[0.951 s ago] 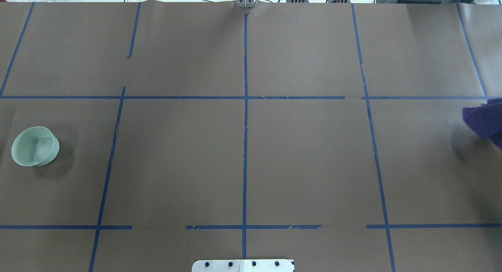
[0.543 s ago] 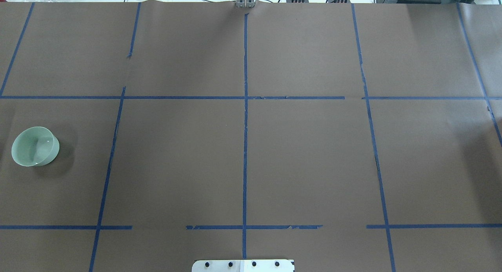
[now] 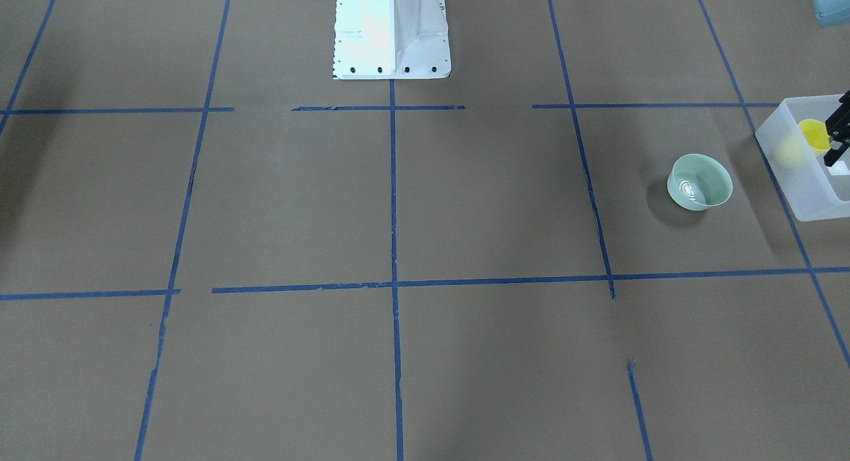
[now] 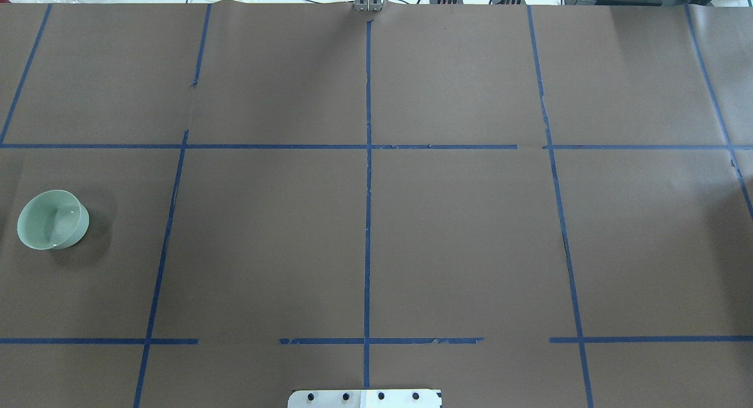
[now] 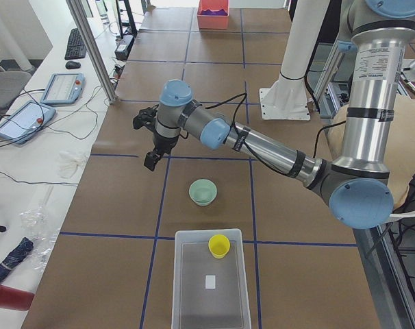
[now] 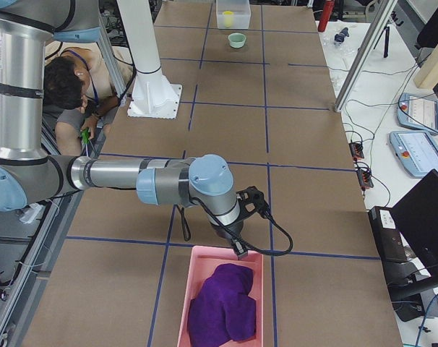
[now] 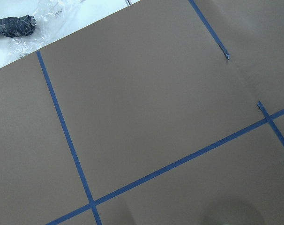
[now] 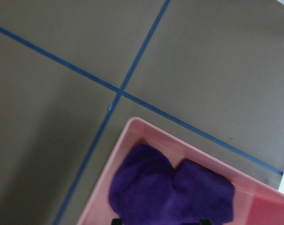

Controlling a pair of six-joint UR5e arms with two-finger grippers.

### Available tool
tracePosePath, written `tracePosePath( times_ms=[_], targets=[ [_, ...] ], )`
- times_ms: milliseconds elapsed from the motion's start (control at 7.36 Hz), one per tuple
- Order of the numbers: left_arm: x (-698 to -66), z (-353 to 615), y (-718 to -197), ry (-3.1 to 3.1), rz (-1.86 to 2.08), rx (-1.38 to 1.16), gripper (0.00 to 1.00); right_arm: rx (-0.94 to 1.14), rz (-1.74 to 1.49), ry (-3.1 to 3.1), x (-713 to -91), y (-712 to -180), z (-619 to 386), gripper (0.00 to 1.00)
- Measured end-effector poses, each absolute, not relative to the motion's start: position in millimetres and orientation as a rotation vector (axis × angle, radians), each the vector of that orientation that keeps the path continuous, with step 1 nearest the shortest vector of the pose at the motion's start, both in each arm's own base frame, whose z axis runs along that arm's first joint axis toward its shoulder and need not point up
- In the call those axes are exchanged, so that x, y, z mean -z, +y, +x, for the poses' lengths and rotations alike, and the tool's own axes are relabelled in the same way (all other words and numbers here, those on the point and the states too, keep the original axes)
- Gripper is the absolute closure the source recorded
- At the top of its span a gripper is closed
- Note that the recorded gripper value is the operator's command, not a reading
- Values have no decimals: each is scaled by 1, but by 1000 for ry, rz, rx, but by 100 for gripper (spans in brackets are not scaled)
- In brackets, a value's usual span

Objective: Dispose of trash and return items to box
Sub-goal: 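Lift the purple cloth with the right gripper and carry it into the pink box, then reach the left gripper to the pale green bowl and grasp its rim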

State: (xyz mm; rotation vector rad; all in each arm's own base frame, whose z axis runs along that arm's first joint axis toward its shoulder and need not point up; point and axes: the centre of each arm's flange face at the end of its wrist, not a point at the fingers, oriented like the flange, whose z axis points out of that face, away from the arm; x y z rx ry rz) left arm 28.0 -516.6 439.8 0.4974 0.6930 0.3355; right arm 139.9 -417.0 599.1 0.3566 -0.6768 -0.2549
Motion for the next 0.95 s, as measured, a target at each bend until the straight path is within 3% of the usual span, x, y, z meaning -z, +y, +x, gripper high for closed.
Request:
tracePosePath(
  times_ms=[272, 407, 951],
  targets=[
    [-460, 53, -501, 741, 458, -236, 26, 69, 321, -793, -554, -440, 60, 0],
    [-491, 58, -480, 775, 435, -157, 33, 27, 319, -813, -539, -447, 23, 0],
    [-618, 145, -419, 868, 374, 121, 34, 10, 352, -846, -520, -450, -30, 0]
  ],
)
